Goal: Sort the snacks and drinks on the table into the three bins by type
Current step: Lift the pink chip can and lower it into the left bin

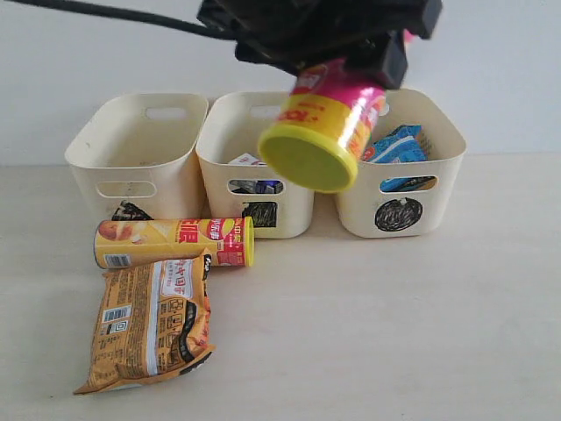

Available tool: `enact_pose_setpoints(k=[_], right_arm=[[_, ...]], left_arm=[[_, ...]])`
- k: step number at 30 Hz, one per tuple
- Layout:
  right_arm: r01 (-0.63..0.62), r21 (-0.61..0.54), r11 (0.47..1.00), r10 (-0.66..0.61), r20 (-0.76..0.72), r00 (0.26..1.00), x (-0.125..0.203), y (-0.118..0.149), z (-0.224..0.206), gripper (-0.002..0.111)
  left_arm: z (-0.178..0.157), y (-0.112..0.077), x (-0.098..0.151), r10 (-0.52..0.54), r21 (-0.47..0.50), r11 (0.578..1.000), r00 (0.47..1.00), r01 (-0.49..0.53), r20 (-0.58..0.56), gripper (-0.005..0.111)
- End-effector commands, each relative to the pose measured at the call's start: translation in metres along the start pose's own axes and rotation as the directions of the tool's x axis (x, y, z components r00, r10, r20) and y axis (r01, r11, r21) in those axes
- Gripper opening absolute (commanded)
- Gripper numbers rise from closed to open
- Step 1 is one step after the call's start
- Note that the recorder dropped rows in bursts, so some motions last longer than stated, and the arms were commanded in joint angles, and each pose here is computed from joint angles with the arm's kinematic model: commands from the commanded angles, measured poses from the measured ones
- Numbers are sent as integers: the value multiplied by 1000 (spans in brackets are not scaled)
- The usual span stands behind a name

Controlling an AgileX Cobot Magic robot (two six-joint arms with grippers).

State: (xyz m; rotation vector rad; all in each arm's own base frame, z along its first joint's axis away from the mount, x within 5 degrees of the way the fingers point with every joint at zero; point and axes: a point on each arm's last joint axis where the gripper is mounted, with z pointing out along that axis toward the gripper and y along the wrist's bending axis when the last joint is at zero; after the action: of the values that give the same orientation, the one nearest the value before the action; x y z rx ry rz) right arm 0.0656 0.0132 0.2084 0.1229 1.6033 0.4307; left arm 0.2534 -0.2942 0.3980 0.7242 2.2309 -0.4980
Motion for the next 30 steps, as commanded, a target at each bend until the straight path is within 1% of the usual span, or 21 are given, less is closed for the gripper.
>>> enact_pose_setpoints(k=[1, 4, 8, 13, 16, 20, 25, 30], right_arm=[[0, 3, 1000, 0, -5, 1000, 2, -1, 0, 1], [0, 2, 1000, 0, -7, 1000, 2, -1, 0, 1], [-10, 2, 1000, 10, -12, 1000, 2, -1, 0, 1], [-10, 2, 1000, 10, -12, 1000, 2, -1, 0, 1], [-10, 2, 1000, 10, -12, 1000, 2, -1, 0, 1], [-10, 1, 1000, 10, -13, 1000, 2, -1, 0, 1], [-10, 1, 1000, 10, -16, 1000, 3, -1, 0, 1], [-10, -1, 1000, 10, -28, 1000, 4, 0, 0, 1]], left_arm=[[-26, 31, -7, -55, -75, 996, 998, 57, 31, 4], [-41, 56, -12, -100, -123, 987, 993, 107, 62, 4], [-54, 92, -16, -161, -194, 965, 981, 179, 106, 4], [-63, 142, -18, -231, -281, 920, 958, 272, 171, 4], [-62, 169, -19, -257, -320, 893, 942, 316, 214, 4], [-48, 204, -13, -299, -370, 856, 930, 360, 215, 4], [-17, 245, -1, -337, -422, 821, 923, 385, 187, 4], [9, 281, 14, -379, -459, 786, 909, 414, 171, 4]])
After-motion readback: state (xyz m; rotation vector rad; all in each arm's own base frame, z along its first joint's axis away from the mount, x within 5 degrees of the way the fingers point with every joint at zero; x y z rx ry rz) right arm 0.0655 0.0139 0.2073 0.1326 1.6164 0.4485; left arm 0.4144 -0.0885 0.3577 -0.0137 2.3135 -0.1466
